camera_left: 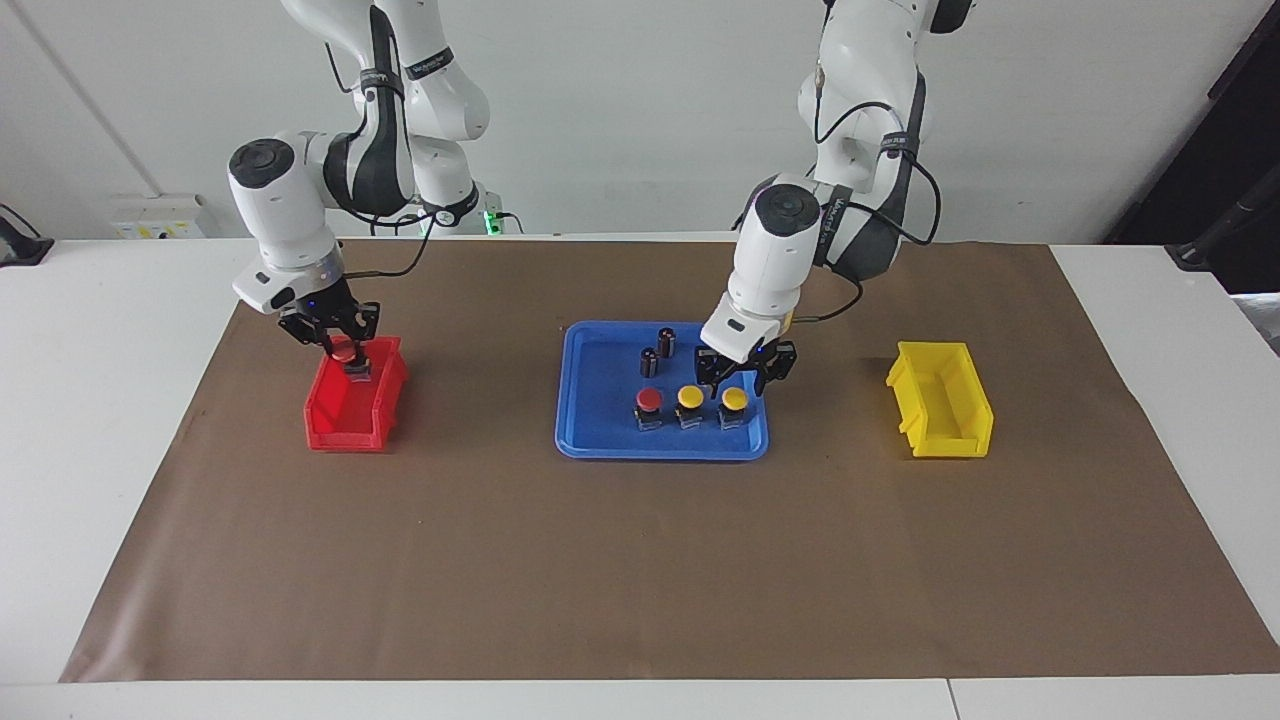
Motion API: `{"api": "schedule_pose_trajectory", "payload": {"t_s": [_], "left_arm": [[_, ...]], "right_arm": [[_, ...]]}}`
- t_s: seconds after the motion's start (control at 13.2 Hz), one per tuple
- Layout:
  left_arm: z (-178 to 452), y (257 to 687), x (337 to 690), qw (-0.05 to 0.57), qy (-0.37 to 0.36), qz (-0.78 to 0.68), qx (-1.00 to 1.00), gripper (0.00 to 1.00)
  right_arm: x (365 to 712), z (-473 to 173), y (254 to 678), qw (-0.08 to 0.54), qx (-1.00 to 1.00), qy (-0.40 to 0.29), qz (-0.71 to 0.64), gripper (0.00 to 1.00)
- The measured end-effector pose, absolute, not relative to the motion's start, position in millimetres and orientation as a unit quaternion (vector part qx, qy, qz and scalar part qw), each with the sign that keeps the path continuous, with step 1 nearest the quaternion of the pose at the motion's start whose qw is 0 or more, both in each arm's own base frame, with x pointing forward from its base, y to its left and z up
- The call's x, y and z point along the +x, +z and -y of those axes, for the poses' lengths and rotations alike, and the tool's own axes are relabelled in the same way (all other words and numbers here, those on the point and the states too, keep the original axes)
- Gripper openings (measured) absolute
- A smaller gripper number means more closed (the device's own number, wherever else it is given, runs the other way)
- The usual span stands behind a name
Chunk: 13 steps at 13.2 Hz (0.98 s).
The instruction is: Sort red and yellow buttons by color
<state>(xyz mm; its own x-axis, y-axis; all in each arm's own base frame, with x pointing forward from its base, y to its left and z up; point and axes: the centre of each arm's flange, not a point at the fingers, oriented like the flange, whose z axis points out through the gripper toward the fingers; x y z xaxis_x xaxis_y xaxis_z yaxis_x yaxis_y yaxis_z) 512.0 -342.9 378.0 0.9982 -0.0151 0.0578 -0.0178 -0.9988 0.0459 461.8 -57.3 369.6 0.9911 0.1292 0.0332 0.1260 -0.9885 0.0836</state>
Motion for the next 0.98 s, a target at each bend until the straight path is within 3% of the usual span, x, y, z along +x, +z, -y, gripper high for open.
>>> {"api": "schedule_pose_trajectory", "payload": {"t_s": [0.3,0.38,0.45,0.75,0.98], "left_arm": [[343.5,361.5,512.7,0.02,0.024,0.008,0.999,0.68],[343.5,361.6,512.7,0.02,0.025,0.008,0.999,0.59],[343.5,361.6,512.7,0.02,0.025,0.008,0.999,0.41],[344.5,372.9,515.1,0.015,0.016,0.008,1.0,0.41],[316.8,432.4,530.8,-0.004,-0.015,0.03,0.999,0.41]], "right_arm": [[460.9,55.7,353.8,0.039,0.997,0.029,-0.067,0.42],[459.4,55.5,351.0,0.039,0.997,0.03,-0.067,0.42],[458.3,55.2,348.9,0.039,0.996,0.032,-0.067,0.42],[455.7,54.0,344.5,0.039,0.996,0.034,-0.069,0.42],[458.5,52.9,348.6,0.04,0.996,0.036,-0.07,0.52]]}}
